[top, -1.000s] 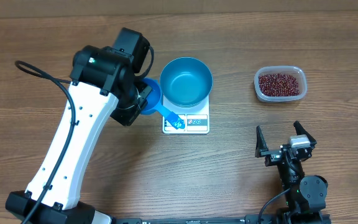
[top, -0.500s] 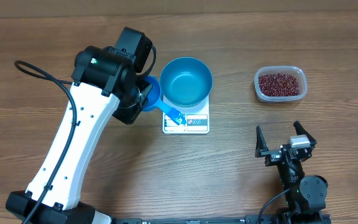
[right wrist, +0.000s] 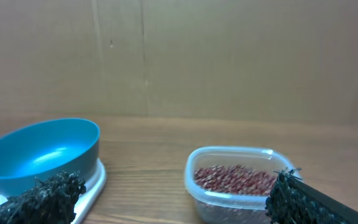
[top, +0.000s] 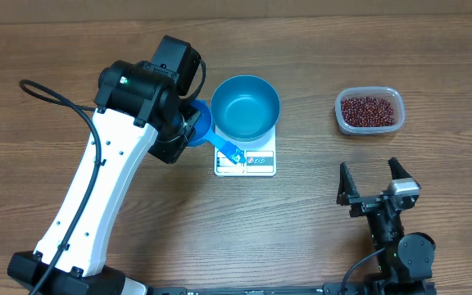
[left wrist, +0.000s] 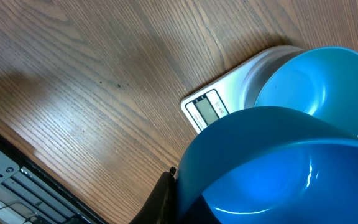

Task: Scoop item into bowl and weigh 150g on scale
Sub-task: 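Reach the right gripper to the scoop handle above the bowl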

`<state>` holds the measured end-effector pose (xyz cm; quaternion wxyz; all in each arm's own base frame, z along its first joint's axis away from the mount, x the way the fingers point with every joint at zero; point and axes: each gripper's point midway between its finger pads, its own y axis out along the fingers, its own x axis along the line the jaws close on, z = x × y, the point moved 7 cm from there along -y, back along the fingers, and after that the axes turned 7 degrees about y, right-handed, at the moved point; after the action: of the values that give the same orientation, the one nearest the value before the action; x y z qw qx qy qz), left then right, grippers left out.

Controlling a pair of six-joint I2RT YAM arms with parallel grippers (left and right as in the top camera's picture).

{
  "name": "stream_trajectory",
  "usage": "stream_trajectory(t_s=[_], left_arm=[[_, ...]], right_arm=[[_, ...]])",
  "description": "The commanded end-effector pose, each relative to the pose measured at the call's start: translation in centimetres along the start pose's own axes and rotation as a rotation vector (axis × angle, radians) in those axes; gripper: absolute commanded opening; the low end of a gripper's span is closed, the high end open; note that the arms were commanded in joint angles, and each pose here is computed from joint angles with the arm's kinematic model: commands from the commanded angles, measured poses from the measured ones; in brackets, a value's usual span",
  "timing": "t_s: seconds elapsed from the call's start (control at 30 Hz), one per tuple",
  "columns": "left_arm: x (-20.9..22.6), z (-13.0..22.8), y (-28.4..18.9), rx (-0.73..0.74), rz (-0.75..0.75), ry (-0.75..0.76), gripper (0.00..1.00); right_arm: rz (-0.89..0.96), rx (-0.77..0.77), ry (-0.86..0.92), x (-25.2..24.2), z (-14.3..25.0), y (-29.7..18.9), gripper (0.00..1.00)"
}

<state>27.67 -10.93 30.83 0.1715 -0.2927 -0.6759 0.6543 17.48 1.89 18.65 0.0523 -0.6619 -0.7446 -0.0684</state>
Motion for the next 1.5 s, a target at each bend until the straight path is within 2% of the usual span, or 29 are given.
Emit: stream_trajectory(t_s=[0.0,0.33,0.53,0.73,0.9,1.07,1.23,1.47], left_arm=[[0.0,-0.2,-1.0,-0.029,0.031,-0.013,0.04],[-0.1,-0.2,-1.0,-0.029,0.032,-0.013,0.04],[0.0,-0.2,-1.0,-0.029,0.032,-0.058,0.04],[0.0,-0.1,-1.0,-0.027,0.033,-0.115,0.04],[0.0,-0.1,-1.0,-0.026,0.033,-0.14,0.04],[0.0,-0.1,-1.0,-0.024,0.029,-0.18,0.04],[-0.1,0.0,-0.9,-0.007,0.032,-0.262,0.04],[-0.4,0.7,-1.0,0.066,0.047,-0.362,0.04]], right_arm=[[-0.025,-0.094,0.176,0.8,-4.9,-1.1,1.0],[-0.03,-0.1,0.251,2.6,-14.8,-5.2,1.0],[0.006,0.062,0.416,3.4,-18.2,-5.0,1.0],[-0.084,0.354,0.504,5.3,-18.0,-1.7,1.0],[-0.333,0.592,0.576,8.0,-16.2,2.5,1.0],[-0.402,0.73,0.639,8.6,-14.1,5.7,1.0],[-0.436,0.861,0.839,9.2,-12.5,8.5,1.0],[-0.571,0.943,1.016,10.3,-12.1,11.8,1.0]])
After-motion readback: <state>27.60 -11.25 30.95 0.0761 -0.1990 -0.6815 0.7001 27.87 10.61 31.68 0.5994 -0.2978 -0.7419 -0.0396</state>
